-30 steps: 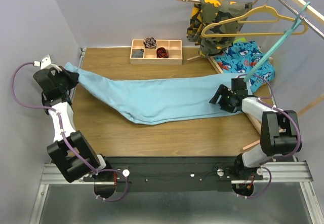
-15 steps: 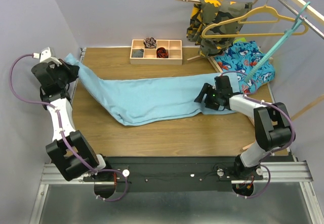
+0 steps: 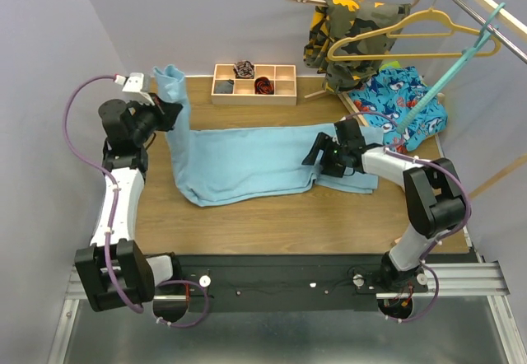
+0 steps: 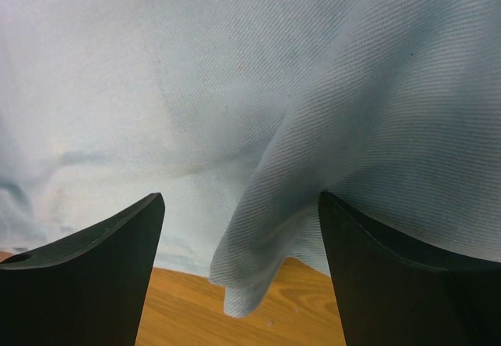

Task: Place the trousers on the hanger
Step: Fold the trousers at the center of the board.

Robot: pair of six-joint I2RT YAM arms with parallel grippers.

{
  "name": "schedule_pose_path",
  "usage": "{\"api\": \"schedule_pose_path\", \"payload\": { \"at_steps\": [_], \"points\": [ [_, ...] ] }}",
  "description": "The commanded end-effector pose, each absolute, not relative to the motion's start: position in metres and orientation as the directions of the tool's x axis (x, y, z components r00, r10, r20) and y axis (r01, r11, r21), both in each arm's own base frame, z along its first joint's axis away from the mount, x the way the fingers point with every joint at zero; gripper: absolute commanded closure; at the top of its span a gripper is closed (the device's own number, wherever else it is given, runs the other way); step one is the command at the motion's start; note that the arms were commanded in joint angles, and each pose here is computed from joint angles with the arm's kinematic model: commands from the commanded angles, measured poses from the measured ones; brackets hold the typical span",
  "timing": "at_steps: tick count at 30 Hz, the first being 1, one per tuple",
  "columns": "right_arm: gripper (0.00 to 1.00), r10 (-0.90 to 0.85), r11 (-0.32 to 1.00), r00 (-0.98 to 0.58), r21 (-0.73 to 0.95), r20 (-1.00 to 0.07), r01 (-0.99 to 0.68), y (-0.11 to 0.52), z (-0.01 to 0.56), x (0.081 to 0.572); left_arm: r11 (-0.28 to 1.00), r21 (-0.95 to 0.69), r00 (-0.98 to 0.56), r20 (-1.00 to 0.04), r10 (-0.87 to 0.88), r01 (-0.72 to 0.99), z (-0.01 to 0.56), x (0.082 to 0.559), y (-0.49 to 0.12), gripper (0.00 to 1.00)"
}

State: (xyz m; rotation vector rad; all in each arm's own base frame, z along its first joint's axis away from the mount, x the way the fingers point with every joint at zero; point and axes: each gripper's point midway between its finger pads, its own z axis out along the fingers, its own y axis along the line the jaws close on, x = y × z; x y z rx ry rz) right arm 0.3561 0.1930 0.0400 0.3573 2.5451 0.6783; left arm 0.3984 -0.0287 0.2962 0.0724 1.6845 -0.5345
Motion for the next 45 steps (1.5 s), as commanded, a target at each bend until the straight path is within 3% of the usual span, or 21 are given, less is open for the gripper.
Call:
{"api": "schedule_pose_path", "payload": {
  "at_steps": [1,5,9,11,12,19,23,28,31,39,45],
  "points": [
    [0.12,0.383,0.856,-0.876,0.470,-0.294,0.217,0.187,0.052,0.329,0.854,-0.224,-0.100,-0.974,-0.201,0.469,0.320,0.382,-0.071,1.00],
    [0.11,0.416,0.887,-0.830,0.366,-0.372,0.280,0.160,0.072,0.334,0.843,-0.224,-0.115,-0.975,-0.192,0.489,0.312,0.375,-0.095,1.00],
    [0.09,0.426,0.874,-0.801,0.420,-0.421,0.244,0.162,0.105,0.335,0.824,-0.249,-0.137,-0.968,-0.208,0.508,0.307,0.366,-0.136,1.00],
    [0.06,0.451,0.839,-0.802,0.493,-0.392,0.231,0.175,0.122,0.335,0.805,-0.271,-0.162,-0.962,-0.218,0.527,0.301,0.358,-0.160,1.00],
    [0.00,0.463,0.820,-0.800,0.528,-0.381,0.222,0.181,0.132,0.335,0.818,-0.282,-0.167,-0.959,-0.228,0.502,0.297,0.359,-0.162,1.00],
    [0.00,0.559,0.551,-0.809,0.810,-0.181,0.200,0.234,0.187,0.330,0.793,-0.314,-0.294,-0.939,-0.178,0.523,0.248,0.338,-0.233,1.00],
    [0.00,0.613,0.418,-0.782,0.887,-0.114,0.199,0.245,0.209,0.338,0.785,-0.300,-0.331,-0.935,-0.129,0.542,0.231,0.327,-0.261,1.00],
    [0.00,0.606,0.298,-0.795,0.916,0.034,0.267,0.258,0.196,0.333,0.789,-0.277,-0.359,-0.930,-0.077,0.548,0.215,0.319,-0.280,1.00],
    [0.00,0.620,0.237,-0.782,0.937,0.057,0.256,0.259,0.200,0.334,0.781,-0.270,-0.372,-0.927,-0.053,0.564,0.208,0.312,-0.292,1.00],
    [0.00,0.565,0.260,-0.819,0.920,0.101,0.293,0.270,0.177,0.331,0.762,-0.207,-0.366,-0.930,0.042,0.613,0.186,0.292,-0.321,1.00],
    [0.00,0.510,0.347,-0.848,0.868,0.143,0.355,0.273,0.142,0.318,0.785,-0.154,-0.340,-0.938,0.076,0.600,0.185,0.294,-0.326,1.00]
  ]
}}
